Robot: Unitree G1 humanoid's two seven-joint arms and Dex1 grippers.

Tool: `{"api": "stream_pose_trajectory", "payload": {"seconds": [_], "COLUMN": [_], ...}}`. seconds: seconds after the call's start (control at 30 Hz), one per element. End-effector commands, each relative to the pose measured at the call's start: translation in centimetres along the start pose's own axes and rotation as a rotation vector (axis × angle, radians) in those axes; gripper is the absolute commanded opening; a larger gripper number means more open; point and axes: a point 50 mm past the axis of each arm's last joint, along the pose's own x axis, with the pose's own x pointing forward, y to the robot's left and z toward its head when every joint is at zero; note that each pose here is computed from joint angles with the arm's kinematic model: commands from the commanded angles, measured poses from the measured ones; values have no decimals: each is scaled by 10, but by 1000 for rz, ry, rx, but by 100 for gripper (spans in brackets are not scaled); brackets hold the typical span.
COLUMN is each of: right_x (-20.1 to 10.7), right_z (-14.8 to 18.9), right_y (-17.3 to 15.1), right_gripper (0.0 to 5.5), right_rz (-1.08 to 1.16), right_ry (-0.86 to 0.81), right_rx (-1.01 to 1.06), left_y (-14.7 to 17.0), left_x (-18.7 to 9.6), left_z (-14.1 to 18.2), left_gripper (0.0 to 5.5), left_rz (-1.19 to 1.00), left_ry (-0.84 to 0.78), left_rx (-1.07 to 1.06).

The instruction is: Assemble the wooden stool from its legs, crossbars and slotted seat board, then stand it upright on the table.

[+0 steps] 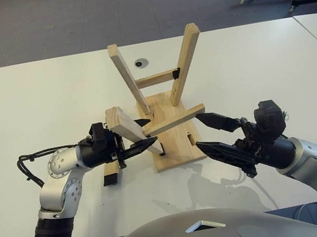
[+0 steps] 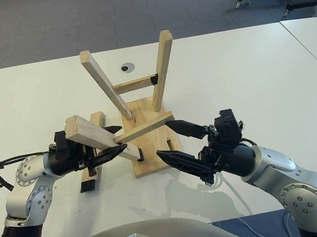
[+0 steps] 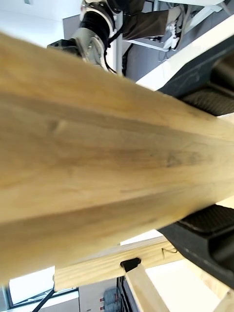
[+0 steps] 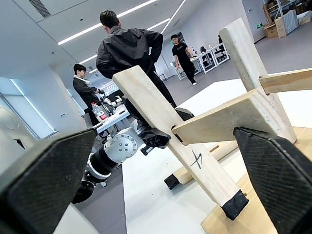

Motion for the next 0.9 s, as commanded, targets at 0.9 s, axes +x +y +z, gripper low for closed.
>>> {"api": "stream_pose_trajectory", "payload": {"seconds": [0.9], "right_x": [-11], "right_z": [-12], "right_y": [29], "right_gripper": [515], "right_rz": [177], "right_ry": [164], "right_rx": [139], "left_y": [6], "left_x": [12], "left_z": [20], "left_gripper": [205], "left_rz": [-74], "left_ry": [179], "left_rx": [-36]}}
